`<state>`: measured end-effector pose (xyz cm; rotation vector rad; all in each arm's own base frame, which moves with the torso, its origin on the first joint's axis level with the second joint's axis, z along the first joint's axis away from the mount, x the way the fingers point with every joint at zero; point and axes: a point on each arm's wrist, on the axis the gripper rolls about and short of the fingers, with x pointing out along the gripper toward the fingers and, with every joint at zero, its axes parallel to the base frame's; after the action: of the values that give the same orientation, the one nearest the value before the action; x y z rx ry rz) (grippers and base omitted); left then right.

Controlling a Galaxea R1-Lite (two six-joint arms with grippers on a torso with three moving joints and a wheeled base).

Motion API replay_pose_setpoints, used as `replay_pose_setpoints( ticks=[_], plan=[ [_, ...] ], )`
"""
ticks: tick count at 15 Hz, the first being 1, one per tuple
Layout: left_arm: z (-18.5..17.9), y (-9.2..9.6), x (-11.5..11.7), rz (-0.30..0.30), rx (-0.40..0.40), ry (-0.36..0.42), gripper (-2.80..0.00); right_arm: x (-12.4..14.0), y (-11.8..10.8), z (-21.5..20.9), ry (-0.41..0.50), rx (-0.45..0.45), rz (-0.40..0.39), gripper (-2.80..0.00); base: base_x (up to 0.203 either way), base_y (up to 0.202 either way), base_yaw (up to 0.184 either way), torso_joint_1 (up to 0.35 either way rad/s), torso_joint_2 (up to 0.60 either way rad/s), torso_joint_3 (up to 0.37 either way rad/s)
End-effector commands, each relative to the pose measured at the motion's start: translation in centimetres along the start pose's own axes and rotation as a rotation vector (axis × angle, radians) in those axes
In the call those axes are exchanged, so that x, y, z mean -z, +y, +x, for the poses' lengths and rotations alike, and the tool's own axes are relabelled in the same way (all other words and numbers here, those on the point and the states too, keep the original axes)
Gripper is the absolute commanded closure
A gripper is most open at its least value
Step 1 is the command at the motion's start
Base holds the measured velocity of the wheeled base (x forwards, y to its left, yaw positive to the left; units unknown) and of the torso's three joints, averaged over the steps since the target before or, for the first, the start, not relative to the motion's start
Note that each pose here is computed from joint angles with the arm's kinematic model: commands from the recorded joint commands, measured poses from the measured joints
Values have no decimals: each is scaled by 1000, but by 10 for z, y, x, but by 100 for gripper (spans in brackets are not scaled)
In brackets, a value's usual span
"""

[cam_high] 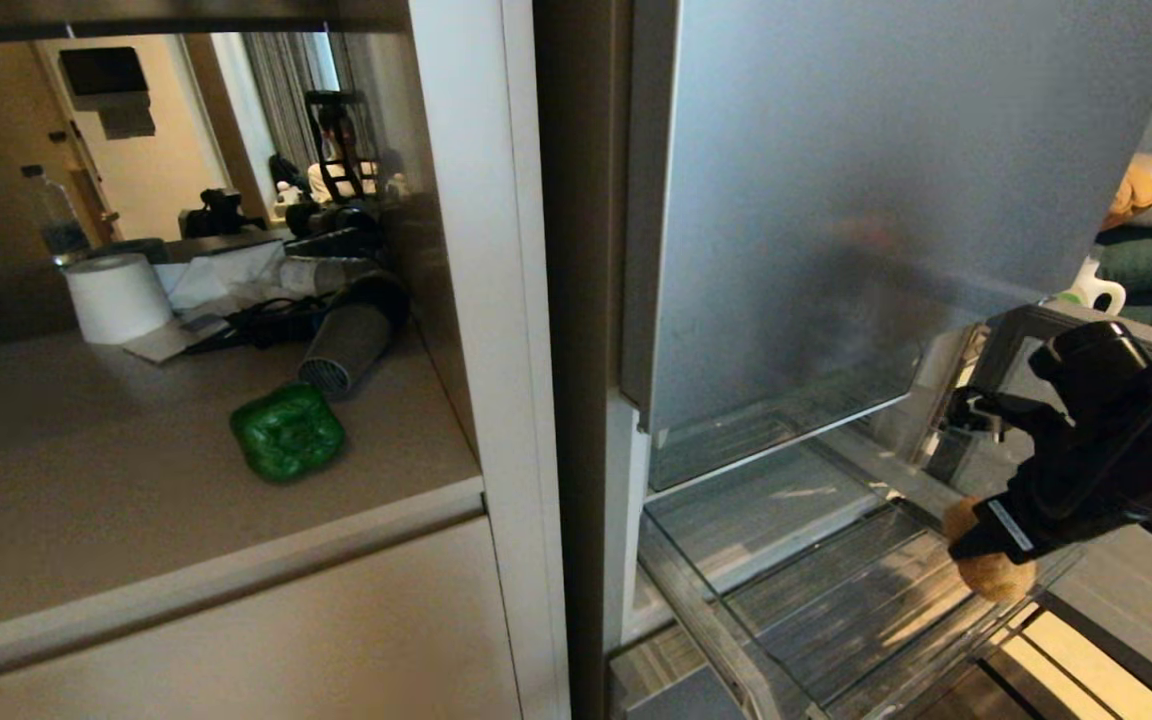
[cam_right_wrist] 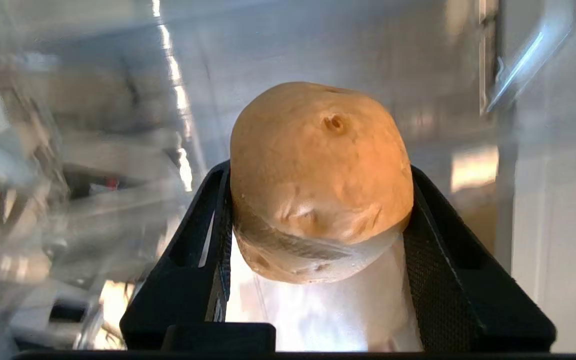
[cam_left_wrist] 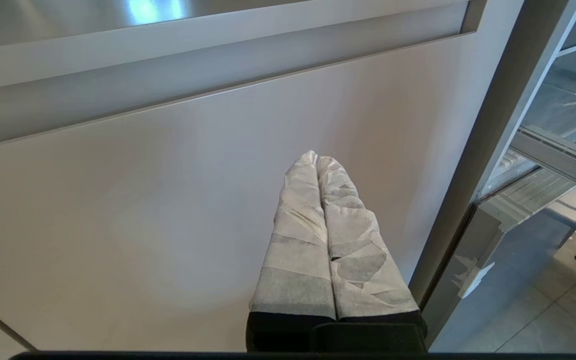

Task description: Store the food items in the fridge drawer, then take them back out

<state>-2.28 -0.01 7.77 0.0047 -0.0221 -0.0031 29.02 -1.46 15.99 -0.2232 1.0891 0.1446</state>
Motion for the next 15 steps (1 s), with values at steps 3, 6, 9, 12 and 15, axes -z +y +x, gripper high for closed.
replay_pose_setpoints(
  ticks=[3,6,9,12,15],
  plan=[
    [1,0,3,0,0,11,0,11,4,-32,-78,23,2,0,0,0,0,0,0,0],
    [1,0,3,0,0,11,0,19,7,-41,-93,29,1,0,0,0,0,0,0,0],
    [1,0,3,0,0,11,0,37,13,-56,-111,33,8,0,0,0,0,0,0,0],
    [1,0,3,0,0,11,0,65,24,-84,-199,-2,18,0,0,0,0,0,0,0],
    [1,0,3,0,0,11,0,102,37,-108,-295,-20,35,0,0,0,0,0,0,0]
  ],
)
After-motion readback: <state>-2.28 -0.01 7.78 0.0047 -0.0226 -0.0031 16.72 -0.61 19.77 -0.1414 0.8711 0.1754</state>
